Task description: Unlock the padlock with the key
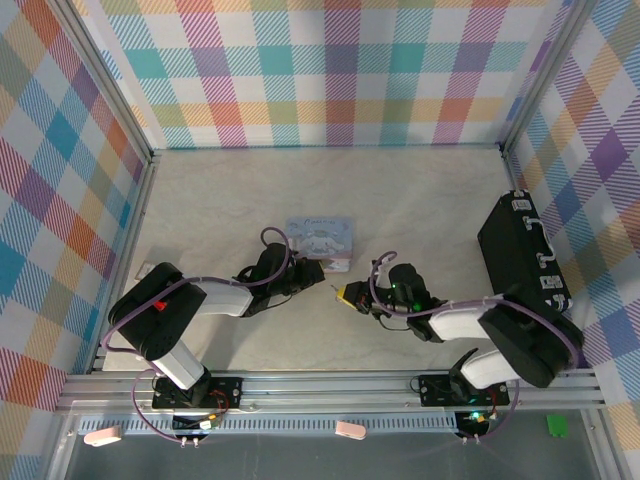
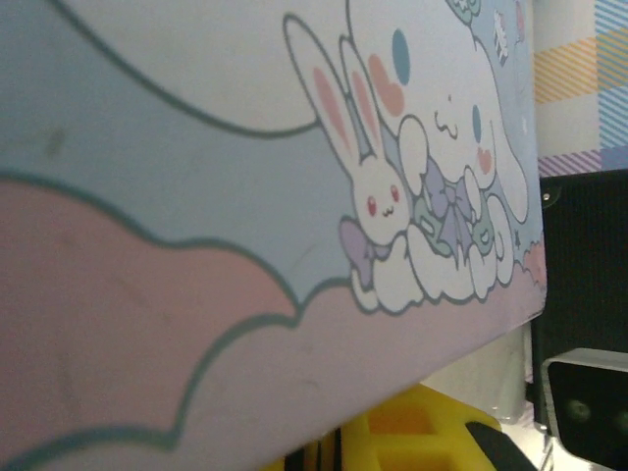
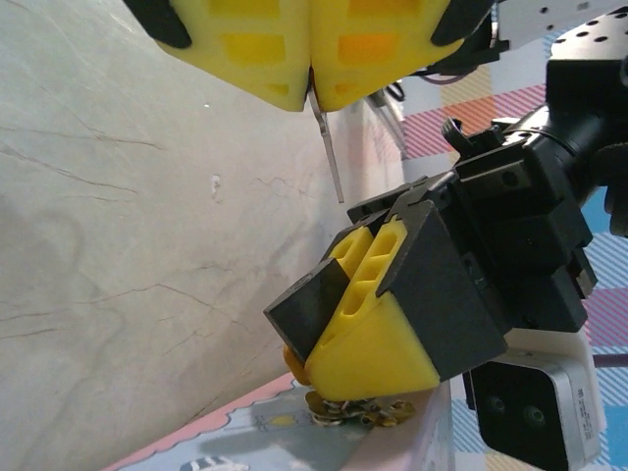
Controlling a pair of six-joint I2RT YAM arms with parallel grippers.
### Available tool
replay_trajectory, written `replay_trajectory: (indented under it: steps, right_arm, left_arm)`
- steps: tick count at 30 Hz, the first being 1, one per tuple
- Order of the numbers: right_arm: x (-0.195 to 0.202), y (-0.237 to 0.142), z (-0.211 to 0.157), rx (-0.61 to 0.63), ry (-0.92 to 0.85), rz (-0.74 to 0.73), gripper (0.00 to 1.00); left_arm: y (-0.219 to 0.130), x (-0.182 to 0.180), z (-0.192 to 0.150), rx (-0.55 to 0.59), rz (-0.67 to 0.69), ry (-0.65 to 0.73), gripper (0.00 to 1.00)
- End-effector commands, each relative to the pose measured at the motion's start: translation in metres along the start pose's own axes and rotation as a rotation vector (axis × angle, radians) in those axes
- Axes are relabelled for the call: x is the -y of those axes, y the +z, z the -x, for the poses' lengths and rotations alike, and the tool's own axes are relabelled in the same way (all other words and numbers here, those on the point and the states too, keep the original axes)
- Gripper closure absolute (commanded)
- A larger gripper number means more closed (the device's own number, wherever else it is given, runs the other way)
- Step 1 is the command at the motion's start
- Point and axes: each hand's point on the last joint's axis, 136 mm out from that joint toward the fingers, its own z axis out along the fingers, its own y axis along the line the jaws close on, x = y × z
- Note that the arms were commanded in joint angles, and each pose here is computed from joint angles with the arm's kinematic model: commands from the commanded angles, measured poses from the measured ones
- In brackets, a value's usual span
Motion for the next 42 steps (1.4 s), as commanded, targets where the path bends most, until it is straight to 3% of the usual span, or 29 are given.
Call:
replay_trajectory:
  steps: [1,15,27,42]
  right_arm:
    - [-0.032,0.006,0.006,-0.004,0.025,0.139,1.00]
    - [-0.020,0.022,0.014,-0.008,0.156,0.214,1.00]
    - [-0.018,0.018,0.023,0.031,0.170,0.215,1.00]
    - [-0.041,0.010,0.031,0.045,0.168,0.277,1.00]
  left_arm:
    - [-0.003,0.042,0.012,0.028,-0.140,-0.045,0.96]
    - [-0.012,0.049,0.016,0.052,-0.186,-0.068,0.98]
    - [-0.017,0.048,0.019,0.075,-0.206,-0.096,1.00]
    - [-0.031,0.058,0.028,0.126,-0.263,-0.128,1.00]
